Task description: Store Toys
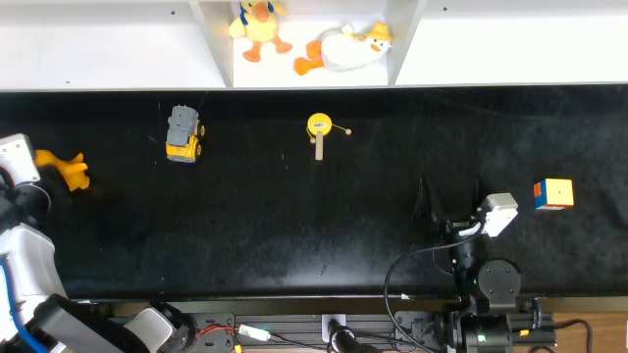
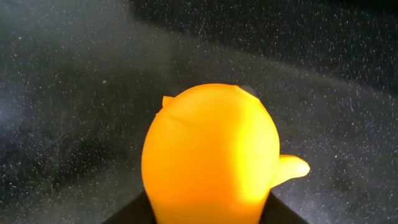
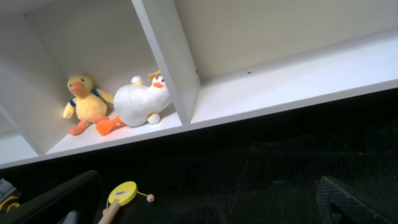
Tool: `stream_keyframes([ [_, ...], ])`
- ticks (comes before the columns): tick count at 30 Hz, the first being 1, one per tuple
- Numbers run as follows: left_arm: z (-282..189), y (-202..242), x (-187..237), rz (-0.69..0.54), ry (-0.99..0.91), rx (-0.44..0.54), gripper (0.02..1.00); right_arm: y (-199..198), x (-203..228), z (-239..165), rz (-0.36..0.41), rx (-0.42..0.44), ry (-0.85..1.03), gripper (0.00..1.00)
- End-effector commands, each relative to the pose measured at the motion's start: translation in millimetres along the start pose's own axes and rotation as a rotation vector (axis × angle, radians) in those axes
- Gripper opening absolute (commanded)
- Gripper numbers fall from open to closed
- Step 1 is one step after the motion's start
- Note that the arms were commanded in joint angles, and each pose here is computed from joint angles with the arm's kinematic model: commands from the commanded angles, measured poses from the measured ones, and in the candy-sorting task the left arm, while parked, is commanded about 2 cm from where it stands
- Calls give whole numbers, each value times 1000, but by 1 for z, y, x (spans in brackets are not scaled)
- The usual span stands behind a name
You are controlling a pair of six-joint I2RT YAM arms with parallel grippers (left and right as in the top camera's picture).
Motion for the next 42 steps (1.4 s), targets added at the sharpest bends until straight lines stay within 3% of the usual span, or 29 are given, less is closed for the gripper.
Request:
stream_keyframes([
  [1, -3, -5, -18, -15, -59, 46, 257, -1, 3, 0, 3, 3, -1, 993],
  [8, -30, -34, -63, -3, -211, 192, 165, -1, 3, 0, 3, 3, -1, 996],
  [13, -54, -65, -100, 8, -260, 230, 130, -1, 3, 0, 3, 3, -1, 996],
  [20, -66, -130, -149, 135, -313, 209, 64, -1, 3, 0, 3, 3, -1, 996],
  [23, -51, -144, -160, 105, -297, 179, 40, -1, 3, 0, 3, 3, -1, 996],
  [28, -14, -170, -168, 85, -263, 221, 36, -1, 3, 0, 3, 3, -1, 993],
  [35, 13, -162, -168, 2, -244, 149, 34, -1, 3, 0, 3, 3, -1, 993],
  [42, 14, -161, -167, -3, -244, 130, 34, -1, 3, 0, 3, 3, -1, 996],
])
Point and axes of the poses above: each gripper's point midway between its finger pads, its own z axis out along the fingers, its own y axis along the line the jaws close on, x = y × z, the point moved 1 cm from there along -z, back along the fingers, and after that the axes turned 10 degrees about -z, right-handed, at the moved point
